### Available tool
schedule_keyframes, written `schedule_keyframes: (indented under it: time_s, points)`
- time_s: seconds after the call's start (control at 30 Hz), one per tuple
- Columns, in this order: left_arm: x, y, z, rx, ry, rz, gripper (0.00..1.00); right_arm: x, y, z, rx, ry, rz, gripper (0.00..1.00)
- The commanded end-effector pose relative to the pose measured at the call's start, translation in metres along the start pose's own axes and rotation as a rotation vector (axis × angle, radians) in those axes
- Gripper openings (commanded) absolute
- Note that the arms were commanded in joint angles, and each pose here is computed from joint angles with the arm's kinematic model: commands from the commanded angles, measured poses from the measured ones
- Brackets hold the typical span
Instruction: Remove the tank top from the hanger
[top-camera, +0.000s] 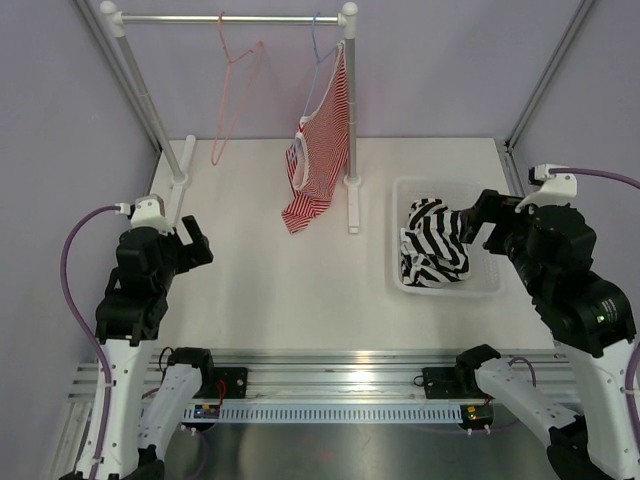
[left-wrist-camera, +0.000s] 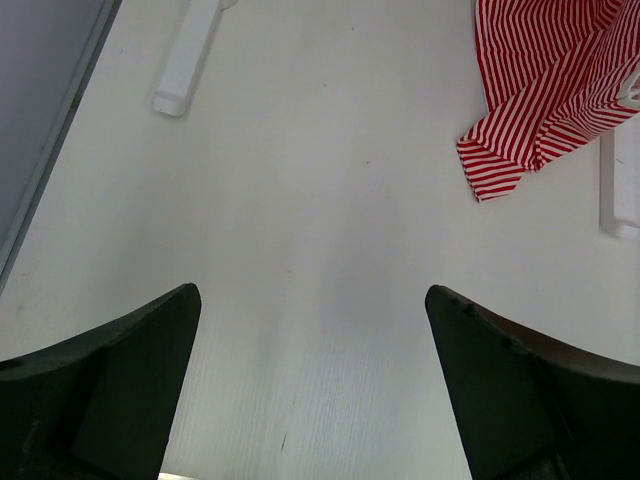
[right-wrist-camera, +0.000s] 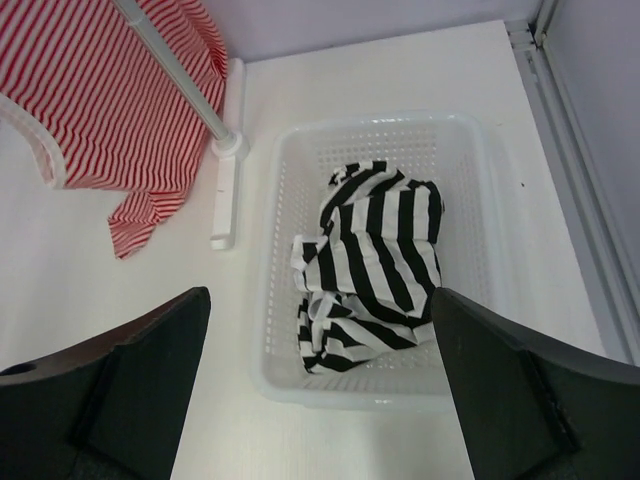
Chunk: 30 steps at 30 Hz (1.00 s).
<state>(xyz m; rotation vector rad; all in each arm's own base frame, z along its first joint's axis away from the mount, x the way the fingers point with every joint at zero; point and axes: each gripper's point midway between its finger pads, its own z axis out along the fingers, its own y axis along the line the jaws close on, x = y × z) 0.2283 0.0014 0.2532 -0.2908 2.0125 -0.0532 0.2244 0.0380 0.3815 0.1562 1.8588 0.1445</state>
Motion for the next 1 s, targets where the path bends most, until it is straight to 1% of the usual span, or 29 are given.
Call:
schedule_keyframes:
  time_s: [0.0, 0.07, 0.17, 0.3, 0.43, 0.6, 0.8, 0.97]
  points:
    - [-0.011, -0.009, -0.012, 0.043, -0.024, 0.035, 0.99, 0.034, -0.024, -0.012, 0.083, 0.136, -0.081, 0.99]
    - [-0.010, -0.006, -0.013, 0.024, -0.040, 0.043, 0.99, 0.040, -0.033, -0.024, 0.095, 0.135, -0.088, 1.00]
    - [-0.007, -0.007, -0.013, 0.031, -0.086, 0.052, 0.99, 0.043, -0.035, -0.039, 0.056, 0.085, -0.065, 0.99]
    - [-0.007, -0.011, -0.018, 0.075, -0.157, 0.027, 0.99, 0.048, -0.039, -0.045, 0.050, 0.055, -0.063, 1.00]
    - [-0.007, -0.011, -0.023, 0.085, -0.181, 0.015, 0.99, 0.055, -0.035, -0.038, 0.035, 0.064, -0.055, 0.99]
    - [-0.009, -0.011, -0.027, 0.093, -0.201, 0.007, 0.99, 0.064, -0.031, -0.025, 0.039, 0.108, -0.062, 0.99]
    - [-0.010, -0.010, -0.029, 0.095, -0.215, 0.004, 0.99, 0.065, -0.029, -0.021, 0.037, 0.104, -0.059, 0.99]
    - [-0.011, -0.010, -0.030, 0.092, -0.219, 0.002, 0.99, 0.071, -0.028, -0.014, 0.041, 0.128, -0.066, 0.99]
